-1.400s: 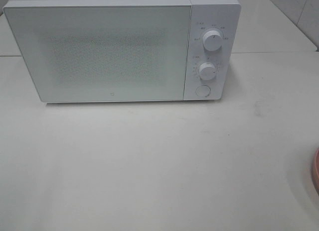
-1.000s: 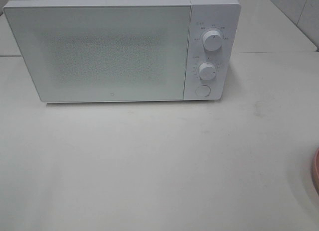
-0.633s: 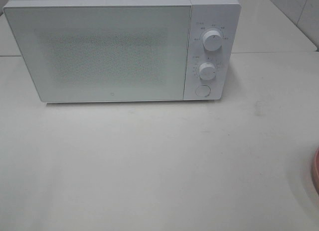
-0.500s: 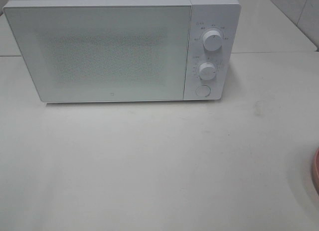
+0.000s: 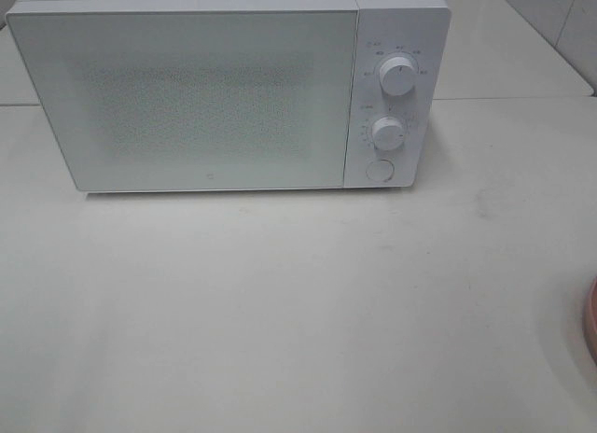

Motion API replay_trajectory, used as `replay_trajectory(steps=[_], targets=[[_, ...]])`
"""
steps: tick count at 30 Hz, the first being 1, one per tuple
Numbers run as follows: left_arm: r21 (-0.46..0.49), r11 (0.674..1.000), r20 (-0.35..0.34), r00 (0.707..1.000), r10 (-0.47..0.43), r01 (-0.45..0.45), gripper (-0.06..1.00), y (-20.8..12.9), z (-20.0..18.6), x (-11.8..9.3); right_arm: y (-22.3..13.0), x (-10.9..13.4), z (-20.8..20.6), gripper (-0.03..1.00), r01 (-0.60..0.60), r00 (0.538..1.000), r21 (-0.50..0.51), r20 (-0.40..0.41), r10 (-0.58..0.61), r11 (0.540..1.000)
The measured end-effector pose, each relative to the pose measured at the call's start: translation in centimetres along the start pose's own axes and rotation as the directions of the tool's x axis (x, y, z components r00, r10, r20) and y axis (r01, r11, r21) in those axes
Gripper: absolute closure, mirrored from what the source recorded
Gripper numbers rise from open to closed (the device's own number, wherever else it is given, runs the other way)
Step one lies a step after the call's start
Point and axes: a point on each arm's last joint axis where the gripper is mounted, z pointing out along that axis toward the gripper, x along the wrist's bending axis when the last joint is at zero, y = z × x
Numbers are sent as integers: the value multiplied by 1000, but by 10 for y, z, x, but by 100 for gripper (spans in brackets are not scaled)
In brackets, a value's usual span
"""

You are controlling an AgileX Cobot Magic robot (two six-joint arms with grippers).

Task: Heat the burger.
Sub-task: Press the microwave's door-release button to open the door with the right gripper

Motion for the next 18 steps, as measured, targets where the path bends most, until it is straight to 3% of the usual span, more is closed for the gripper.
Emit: replay_trajectory(steps=[18], targets=[[0, 1000, 0, 1000, 0, 0, -5, 0, 0, 0, 43, 3, 82, 22, -5, 1000, -85, 1, 5, 996]])
